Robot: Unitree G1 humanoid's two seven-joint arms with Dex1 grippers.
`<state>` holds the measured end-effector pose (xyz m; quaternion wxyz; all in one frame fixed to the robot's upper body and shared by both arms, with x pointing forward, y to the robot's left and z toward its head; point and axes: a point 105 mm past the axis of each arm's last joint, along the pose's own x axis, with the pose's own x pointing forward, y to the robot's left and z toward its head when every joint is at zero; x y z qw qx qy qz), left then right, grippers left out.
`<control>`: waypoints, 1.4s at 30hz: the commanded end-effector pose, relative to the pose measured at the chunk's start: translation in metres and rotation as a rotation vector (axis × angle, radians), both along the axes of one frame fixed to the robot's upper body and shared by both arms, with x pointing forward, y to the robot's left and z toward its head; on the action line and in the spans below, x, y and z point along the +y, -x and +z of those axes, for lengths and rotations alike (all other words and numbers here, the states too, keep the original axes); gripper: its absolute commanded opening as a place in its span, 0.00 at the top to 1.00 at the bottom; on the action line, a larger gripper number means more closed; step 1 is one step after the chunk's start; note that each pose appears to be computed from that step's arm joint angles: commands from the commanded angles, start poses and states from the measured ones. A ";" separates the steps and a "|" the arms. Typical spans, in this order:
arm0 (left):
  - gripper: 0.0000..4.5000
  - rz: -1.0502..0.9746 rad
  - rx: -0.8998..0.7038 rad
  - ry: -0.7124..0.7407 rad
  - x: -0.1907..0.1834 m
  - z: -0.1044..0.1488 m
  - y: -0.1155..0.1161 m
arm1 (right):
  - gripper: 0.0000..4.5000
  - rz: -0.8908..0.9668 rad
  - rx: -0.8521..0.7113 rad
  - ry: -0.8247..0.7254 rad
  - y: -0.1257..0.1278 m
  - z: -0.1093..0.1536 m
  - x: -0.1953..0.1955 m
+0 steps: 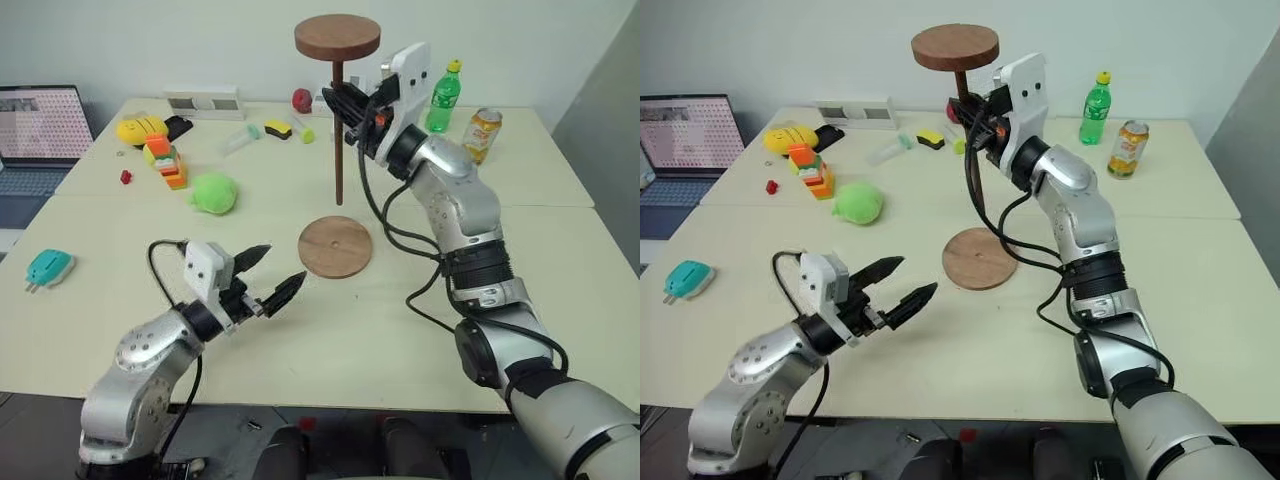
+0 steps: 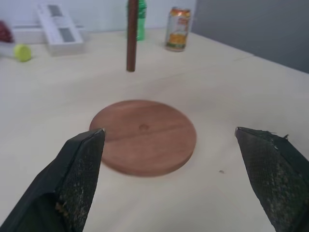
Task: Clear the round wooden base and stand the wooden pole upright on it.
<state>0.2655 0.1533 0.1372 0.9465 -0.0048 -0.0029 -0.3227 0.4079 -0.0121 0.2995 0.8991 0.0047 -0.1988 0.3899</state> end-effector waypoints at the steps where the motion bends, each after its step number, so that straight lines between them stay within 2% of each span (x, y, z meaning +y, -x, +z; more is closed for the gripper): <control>1: 0.00 0.038 -0.079 0.002 -0.003 0.011 0.009 | 0.94 -0.018 -0.036 -0.025 0.004 0.002 -0.002; 5: 0.00 0.048 -0.088 0.012 -0.009 0.009 0.010 | 0.94 -0.001 0.009 -0.036 0.008 -0.010 -0.001; 15: 0.00 0.041 -0.101 0.001 -0.008 0.011 0.005 | 0.94 0.017 0.072 -0.071 0.017 -0.020 0.003; 31: 0.00 0.027 -0.108 -0.005 -0.008 0.013 0.003 | 0.94 -0.002 0.152 -0.102 0.012 -0.037 0.006; 42: 0.00 0.031 -0.112 -0.011 -0.005 0.013 0.002 | 0.94 -0.022 0.120 -0.042 0.009 -0.045 0.003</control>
